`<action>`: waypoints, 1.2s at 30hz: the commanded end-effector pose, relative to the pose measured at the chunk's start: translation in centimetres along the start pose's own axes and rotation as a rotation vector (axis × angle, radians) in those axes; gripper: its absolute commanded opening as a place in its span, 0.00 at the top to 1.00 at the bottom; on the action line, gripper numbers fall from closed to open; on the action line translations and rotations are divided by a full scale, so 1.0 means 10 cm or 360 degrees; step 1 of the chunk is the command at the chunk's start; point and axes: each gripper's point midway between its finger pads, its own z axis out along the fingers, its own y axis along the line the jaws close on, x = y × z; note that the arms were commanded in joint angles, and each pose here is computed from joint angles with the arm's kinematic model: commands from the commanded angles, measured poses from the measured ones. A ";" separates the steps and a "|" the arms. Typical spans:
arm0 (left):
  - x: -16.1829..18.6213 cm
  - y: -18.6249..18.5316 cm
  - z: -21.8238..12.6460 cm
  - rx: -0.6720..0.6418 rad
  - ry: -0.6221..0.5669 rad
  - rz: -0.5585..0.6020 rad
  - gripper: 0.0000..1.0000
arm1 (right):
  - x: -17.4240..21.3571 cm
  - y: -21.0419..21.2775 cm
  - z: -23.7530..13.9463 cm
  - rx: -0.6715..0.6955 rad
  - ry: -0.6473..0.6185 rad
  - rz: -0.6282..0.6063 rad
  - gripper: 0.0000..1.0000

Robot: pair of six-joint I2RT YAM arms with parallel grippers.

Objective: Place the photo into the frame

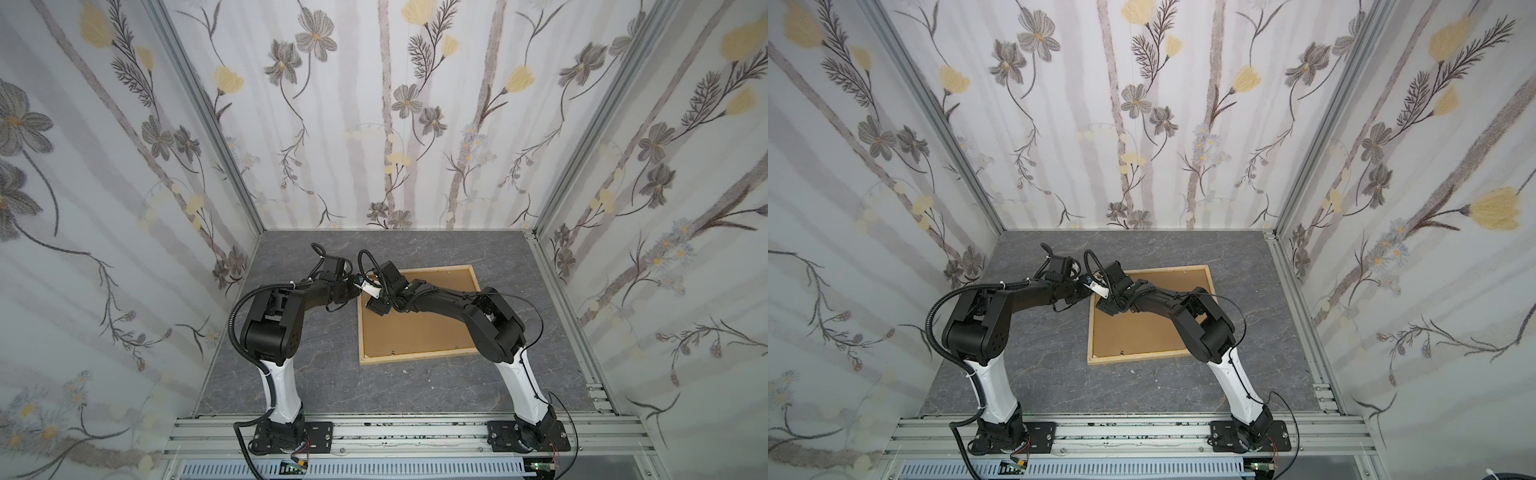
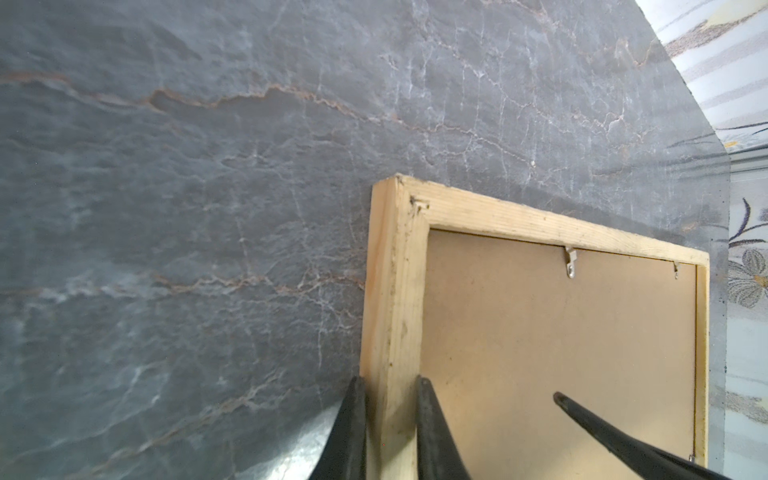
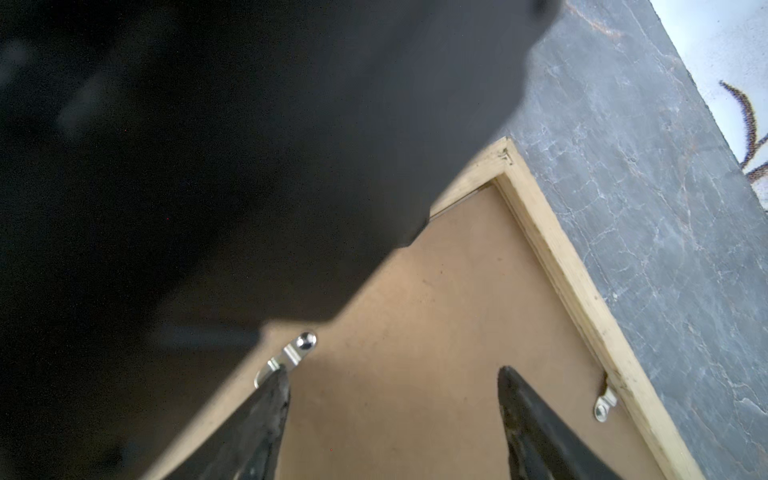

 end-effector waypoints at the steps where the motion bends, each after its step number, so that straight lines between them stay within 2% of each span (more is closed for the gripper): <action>1: 0.24 0.12 0.04 -0.0056 0.0132 -0.0060 0.85 | 0.03 0.05 0.04 -0.0035 0.0012 0.0023 0.22; 9: 0.28 0.11 0.06 -0.0038 0.0144 -0.0063 0.85 | -0.02 0.32 0.09 -0.0106 -0.0003 0.0034 0.22; 24: 0.34 0.12 0.05 -0.0037 0.0156 -0.0062 0.87 | 0.09 0.06 0.19 0.0131 0.0074 0.0157 0.22; 36: 0.38 0.14 0.04 -0.0033 0.0167 -0.0067 0.88 | 0.18 0.12 0.24 0.0069 0.0114 0.0355 0.22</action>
